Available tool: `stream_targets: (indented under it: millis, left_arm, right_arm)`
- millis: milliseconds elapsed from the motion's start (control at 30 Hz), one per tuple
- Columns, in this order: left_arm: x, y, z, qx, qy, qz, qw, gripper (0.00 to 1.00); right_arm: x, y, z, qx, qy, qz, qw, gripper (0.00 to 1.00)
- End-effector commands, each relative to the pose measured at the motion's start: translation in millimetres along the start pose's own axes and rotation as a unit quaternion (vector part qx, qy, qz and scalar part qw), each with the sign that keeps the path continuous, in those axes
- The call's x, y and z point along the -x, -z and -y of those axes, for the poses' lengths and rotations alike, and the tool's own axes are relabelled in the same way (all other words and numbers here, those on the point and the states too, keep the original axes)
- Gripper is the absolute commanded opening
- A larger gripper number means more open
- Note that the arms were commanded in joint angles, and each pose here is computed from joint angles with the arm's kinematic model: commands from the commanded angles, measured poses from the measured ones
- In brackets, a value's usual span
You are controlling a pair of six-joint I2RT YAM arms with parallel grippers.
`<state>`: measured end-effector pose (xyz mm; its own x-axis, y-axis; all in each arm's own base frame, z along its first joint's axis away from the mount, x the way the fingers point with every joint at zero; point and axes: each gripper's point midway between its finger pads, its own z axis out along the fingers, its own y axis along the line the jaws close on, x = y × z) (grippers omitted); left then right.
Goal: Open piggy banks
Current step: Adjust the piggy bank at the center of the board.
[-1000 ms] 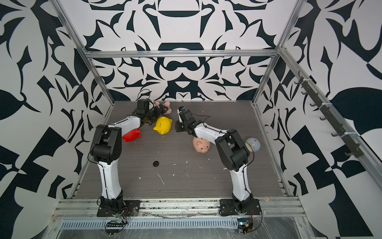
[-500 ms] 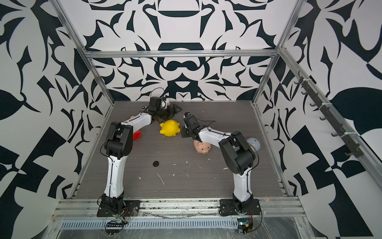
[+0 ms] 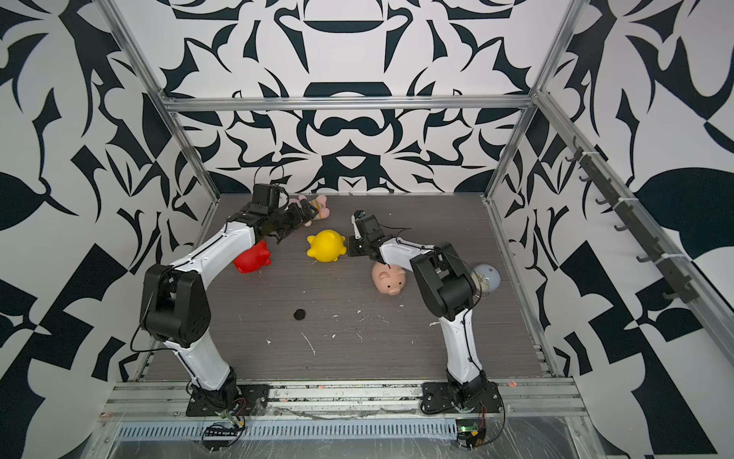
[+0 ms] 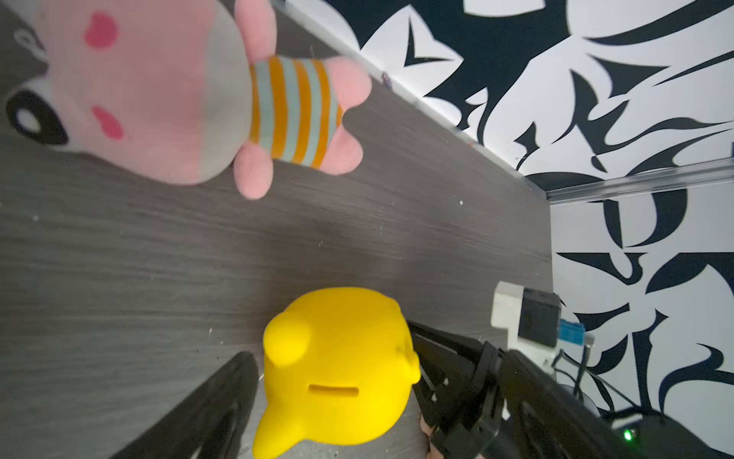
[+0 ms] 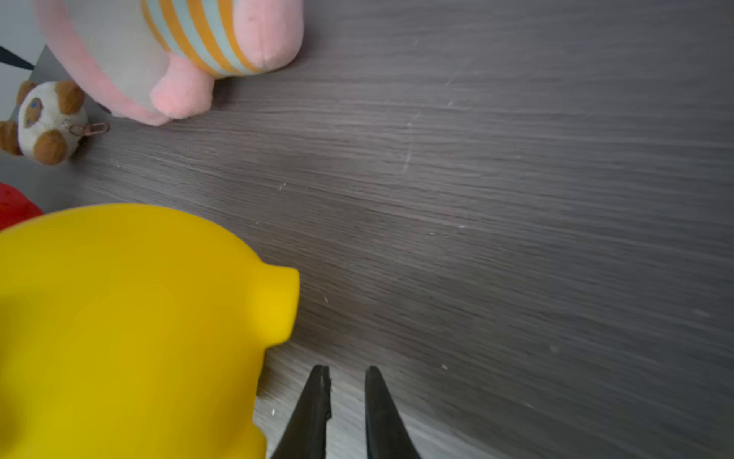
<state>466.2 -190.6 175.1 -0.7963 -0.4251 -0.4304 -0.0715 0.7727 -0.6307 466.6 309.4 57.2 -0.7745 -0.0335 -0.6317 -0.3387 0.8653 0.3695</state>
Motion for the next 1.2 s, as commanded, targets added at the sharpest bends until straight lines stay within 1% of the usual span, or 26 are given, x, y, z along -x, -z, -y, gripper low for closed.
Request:
stream_targets:
  millis: [0, 100, 233, 400, 500, 600, 700, 800, 933, 1167]
  left_arm:
    - [-28.2, -24.0, -21.5, 0.012, 0.046, -0.046, 0.998, 0.99]
    - [-27.5, -34.0, -13.9, -0.016, 0.058, -0.048, 0.997, 0.99]
    - [-32.0, -48.6, -17.6, -0.026, 0.070, -0.055, 0.996, 0.99]
    - [-36.2, -60.7, -27.2, -0.019, 0.073, -0.059, 0.995, 0.99]
    - [-37.7, -65.0, -34.1, -0.011, 0.073, -0.061, 0.995, 0.99]
    - [-40.2, -68.4, -50.3, 0.004, 0.081, -0.067, 0.994, 0.99]
    - [-41.8, -65.6, -69.6, 0.013, 0.095, -0.068, 0.993, 0.99]
    - [-43.4, -58.1, -85.5, 0.023, 0.100, -0.064, 0.993, 0.99]
    - [-42.2, -51.3, -97.7, 0.027, 0.109, -0.063, 0.992, 0.99]
    - [-39.0, -46.0, -114.7, 0.043, 0.120, -0.072, 0.989, 0.99]
  right_arm:
    - [29.0, 4.0, -26.8, 0.065, -0.001, 0.030, 0.997, 0.19]
    - [30.8, 3.9, -34.1, 0.094, -0.006, 0.039, 0.995, 0.20]
    - [35.2, 8.1, -47.0, 0.140, -0.017, 0.053, 0.989, 0.20]
    - [43.2, 18.2, -57.4, 0.177, -0.013, 0.088, 0.980, 0.20]
    - [46.7, 20.6, -67.1, 0.202, -0.015, 0.090, 0.975, 0.20]
    - [50.5, 24.1, -78.9, 0.226, -0.017, 0.096, 0.969, 0.20]
    - [51.0, 26.3, -85.7, 0.226, -0.013, 0.095, 0.969, 0.20]
    - [46.4, 28.6, -91.9, 0.209, 0.004, 0.088, 0.974, 0.20]
    - [42.9, 27.7, -98.4, 0.205, 0.004, 0.075, 0.976, 0.20]
    - [43.3, 35.3, -109.1, 0.200, 0.005, 0.076, 0.977, 0.19]
